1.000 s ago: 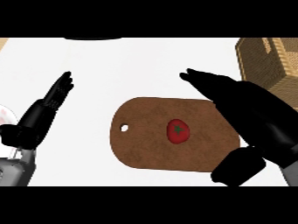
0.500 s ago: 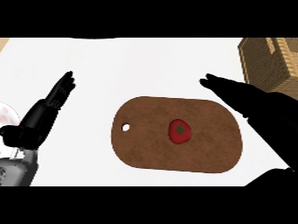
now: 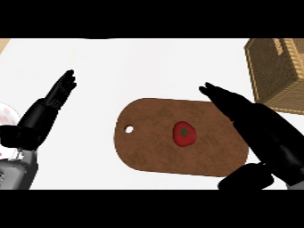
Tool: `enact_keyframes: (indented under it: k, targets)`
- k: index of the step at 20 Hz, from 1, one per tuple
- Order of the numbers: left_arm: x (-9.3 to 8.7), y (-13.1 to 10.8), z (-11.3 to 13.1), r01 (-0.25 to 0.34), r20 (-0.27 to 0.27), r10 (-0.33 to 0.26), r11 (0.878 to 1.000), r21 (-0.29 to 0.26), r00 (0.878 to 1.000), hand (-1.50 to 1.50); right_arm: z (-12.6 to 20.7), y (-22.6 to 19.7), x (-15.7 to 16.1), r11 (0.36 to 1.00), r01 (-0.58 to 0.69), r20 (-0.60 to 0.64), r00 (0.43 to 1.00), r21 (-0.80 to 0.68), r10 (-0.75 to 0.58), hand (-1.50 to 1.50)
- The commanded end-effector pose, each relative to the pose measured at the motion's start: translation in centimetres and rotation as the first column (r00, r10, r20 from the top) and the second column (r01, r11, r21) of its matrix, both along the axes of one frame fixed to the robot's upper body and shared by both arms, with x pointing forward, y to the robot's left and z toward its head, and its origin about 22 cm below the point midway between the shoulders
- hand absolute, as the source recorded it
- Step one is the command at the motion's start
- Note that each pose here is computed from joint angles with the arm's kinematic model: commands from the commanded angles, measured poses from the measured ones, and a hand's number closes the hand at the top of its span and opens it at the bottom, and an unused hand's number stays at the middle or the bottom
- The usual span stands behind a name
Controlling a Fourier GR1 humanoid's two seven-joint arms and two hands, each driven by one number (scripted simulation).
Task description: Pick the tomato from the cutting board and place it in the basket
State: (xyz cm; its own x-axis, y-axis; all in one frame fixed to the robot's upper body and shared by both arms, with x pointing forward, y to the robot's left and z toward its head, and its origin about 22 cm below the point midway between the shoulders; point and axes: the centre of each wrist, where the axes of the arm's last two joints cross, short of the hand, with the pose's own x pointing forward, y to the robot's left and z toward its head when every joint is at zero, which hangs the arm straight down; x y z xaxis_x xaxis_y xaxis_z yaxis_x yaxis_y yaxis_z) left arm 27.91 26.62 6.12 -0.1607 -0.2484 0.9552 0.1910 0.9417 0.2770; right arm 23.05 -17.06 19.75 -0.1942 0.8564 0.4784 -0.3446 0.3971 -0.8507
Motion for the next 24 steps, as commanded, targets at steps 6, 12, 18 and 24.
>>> enact_keyframes:
  k: [6,12,18,24]
  targets:
    - [-0.4,-0.5,-1.6,0.005,-0.002,-0.005,1.000,-0.020,1.000,0.00,-6.6,1.4,2.3,0.999,0.039,0.032,0.999,-0.018,-0.038,-1.50]
    - [0.0,-0.3,0.0,0.000,-0.008,0.000,1.000,-0.022,1.000,0.00,-8.6,1.9,1.2,1.000,0.010,0.062,0.998,0.004,-0.010,-1.50]
    - [1.9,0.4,-0.3,-0.017,-0.009,0.016,1.000,-0.018,1.000,0.00,-7.4,2.0,2.5,0.998,-0.023,0.069,0.997,0.061,0.019,-1.50]
    - [-0.3,-0.5,-1.2,-0.009,-0.019,0.009,1.000,-0.015,1.000,0.00,-8.4,1.8,1.2,1.000,-0.019,0.027,0.999,0.017,0.019,-1.50]
